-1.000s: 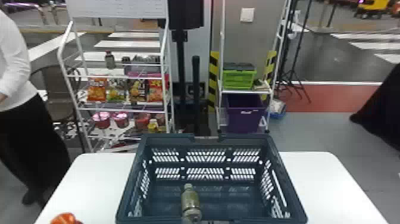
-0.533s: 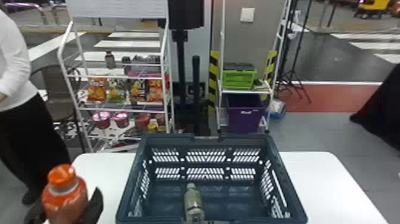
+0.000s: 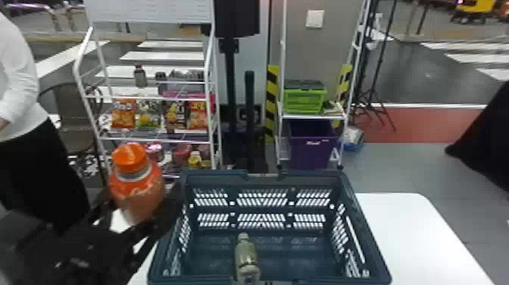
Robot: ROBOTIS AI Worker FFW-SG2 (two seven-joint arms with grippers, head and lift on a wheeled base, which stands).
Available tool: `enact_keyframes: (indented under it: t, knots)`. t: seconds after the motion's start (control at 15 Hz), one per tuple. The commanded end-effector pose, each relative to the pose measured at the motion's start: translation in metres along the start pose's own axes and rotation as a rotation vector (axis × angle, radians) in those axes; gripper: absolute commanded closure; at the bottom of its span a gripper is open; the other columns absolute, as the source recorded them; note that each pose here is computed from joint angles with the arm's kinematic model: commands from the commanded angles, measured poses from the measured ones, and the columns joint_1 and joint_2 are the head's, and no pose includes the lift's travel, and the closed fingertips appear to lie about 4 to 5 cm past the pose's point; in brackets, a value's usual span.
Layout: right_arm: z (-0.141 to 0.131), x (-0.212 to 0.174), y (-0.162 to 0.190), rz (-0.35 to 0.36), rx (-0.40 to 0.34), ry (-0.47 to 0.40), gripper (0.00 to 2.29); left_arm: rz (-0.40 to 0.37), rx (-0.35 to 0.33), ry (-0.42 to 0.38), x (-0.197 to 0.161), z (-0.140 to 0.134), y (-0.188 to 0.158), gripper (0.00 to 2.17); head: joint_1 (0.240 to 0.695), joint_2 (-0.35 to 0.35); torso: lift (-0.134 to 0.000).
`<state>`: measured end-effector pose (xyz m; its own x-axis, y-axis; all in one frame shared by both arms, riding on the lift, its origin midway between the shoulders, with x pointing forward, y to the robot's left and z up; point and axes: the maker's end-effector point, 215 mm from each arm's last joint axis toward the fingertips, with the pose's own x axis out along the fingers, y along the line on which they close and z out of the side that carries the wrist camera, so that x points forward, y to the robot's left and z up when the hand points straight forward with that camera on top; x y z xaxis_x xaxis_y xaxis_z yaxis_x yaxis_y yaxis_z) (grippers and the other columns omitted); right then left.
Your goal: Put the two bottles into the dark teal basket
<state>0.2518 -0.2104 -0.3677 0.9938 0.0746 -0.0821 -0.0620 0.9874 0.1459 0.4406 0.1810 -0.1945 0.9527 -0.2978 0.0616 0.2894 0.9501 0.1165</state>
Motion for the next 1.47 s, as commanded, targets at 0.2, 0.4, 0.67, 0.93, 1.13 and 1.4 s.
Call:
enact_keyframes:
  t: [0.2,0.4,0.67,0.93,1.13,1.4]
  knots:
    - [-0.009,0.002,-0.016,-0.024,-0.012,0.025,0.03,-0.244,0.031,0.202,0.086,-0.042,-0.063,1.91,0.499,0.0,0.0]
    - [-0.014,0.002,-0.021,-0.029,-0.013,0.046,0.03,-0.4,0.001,0.433,0.1,-0.088,-0.102,1.91,0.499,0.0,0.0]
    - [-0.019,0.002,-0.034,-0.049,-0.017,0.061,0.03,-0.558,0.034,0.66,0.112,-0.144,-0.146,1.91,0.499,0.0,0.0]
    - [-0.024,0.003,-0.038,-0.056,-0.009,0.066,0.03,-0.639,0.064,0.807,0.127,-0.183,-0.164,1.91,0.499,0.0,0.0]
    - [-0.025,0.005,-0.038,-0.057,-0.008,0.068,0.03,-0.653,0.059,0.888,0.13,-0.206,-0.17,1.91,0.499,0.0,0.0]
    - [-0.026,0.006,-0.038,-0.059,-0.006,0.069,0.03,-0.627,0.046,0.929,0.129,-0.218,-0.168,1.89,0.499,0.0,0.0]
